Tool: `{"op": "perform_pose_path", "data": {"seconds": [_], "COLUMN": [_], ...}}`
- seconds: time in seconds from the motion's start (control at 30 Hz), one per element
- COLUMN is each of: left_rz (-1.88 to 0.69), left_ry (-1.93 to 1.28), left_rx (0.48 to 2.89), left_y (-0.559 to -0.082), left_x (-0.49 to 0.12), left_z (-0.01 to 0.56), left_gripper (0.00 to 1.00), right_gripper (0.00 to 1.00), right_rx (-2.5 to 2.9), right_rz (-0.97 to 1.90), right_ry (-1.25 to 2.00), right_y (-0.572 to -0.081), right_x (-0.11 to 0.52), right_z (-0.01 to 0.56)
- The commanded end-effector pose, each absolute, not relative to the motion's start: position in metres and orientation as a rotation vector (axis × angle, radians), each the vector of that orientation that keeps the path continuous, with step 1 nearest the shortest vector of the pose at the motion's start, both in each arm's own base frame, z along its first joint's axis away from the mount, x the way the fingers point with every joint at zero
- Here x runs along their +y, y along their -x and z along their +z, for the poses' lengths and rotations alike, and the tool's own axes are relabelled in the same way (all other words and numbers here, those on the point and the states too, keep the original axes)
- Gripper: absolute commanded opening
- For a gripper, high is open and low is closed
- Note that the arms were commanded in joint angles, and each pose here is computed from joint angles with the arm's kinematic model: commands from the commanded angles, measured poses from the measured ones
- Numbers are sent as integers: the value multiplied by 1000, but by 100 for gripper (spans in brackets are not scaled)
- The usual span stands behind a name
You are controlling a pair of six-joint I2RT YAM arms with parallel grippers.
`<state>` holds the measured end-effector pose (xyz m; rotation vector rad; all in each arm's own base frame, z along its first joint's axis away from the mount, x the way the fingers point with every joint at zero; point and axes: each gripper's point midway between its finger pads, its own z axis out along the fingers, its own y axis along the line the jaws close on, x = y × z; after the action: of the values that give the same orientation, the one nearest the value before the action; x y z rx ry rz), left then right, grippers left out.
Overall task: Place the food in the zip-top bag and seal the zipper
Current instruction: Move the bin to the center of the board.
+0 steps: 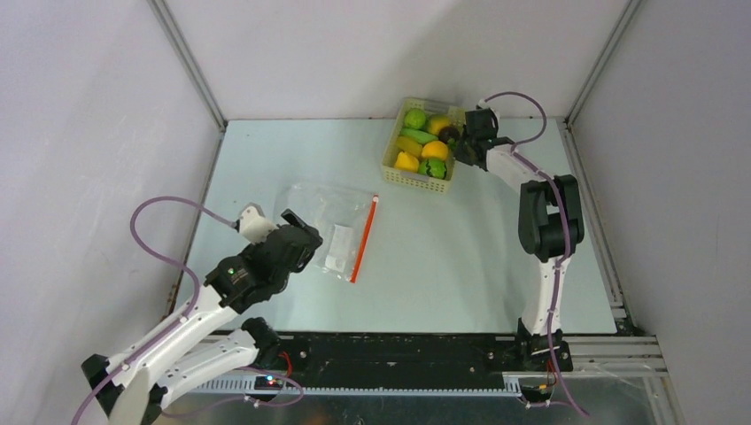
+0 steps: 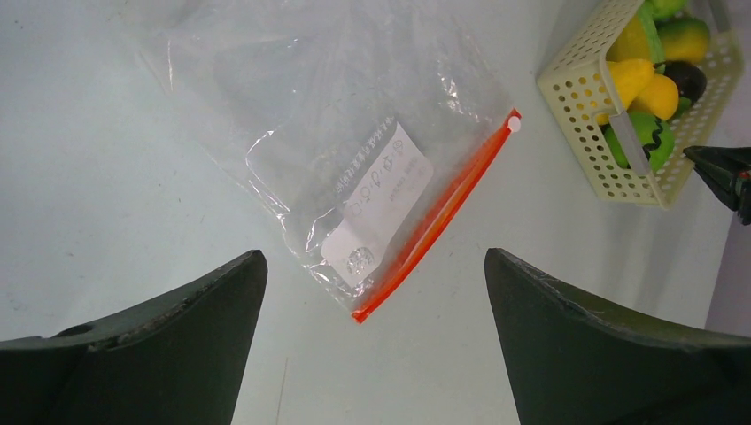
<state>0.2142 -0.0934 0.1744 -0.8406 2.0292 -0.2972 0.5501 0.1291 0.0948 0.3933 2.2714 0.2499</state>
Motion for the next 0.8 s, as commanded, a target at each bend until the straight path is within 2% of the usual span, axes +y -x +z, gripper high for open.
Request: {"op": "perform_pose_path", "data": {"seconds": [0.0, 0.23, 0.4, 0.67, 0.7, 0.73, 0.77], "left_rz": [-331, -339, -345, -354, -338, -331, -326], "left_ry": [702, 486, 400, 222, 198, 177, 148], "left_rx": [2017, 2115, 2123, 2169, 2177, 2194, 2192], "left_y": [-213, -212, -216, -224, -225, -229, -233], "left_x": [-97, -118, -127, -150, -151, -157, -161], "left_z": [197, 199, 199, 187, 185, 181, 181], "left_gripper": [100, 100, 100, 100, 100, 100, 100], "right_gripper": [0, 0, 0, 0, 7, 27, 35], "right_rx": [2312, 2378, 2437, 2395, 2398, 2362, 2342], "right_rz": [261, 210, 157, 139, 131, 149, 173], "right_ry": [-399, -406, -493, -556, -549, -523, -503], "right_y": [-514, -434, -362, -280, -274, -275, -277], "right_x": [126, 118, 100, 72, 69, 68, 70], "right_z": [98, 89, 62, 70, 68, 80, 86]}}
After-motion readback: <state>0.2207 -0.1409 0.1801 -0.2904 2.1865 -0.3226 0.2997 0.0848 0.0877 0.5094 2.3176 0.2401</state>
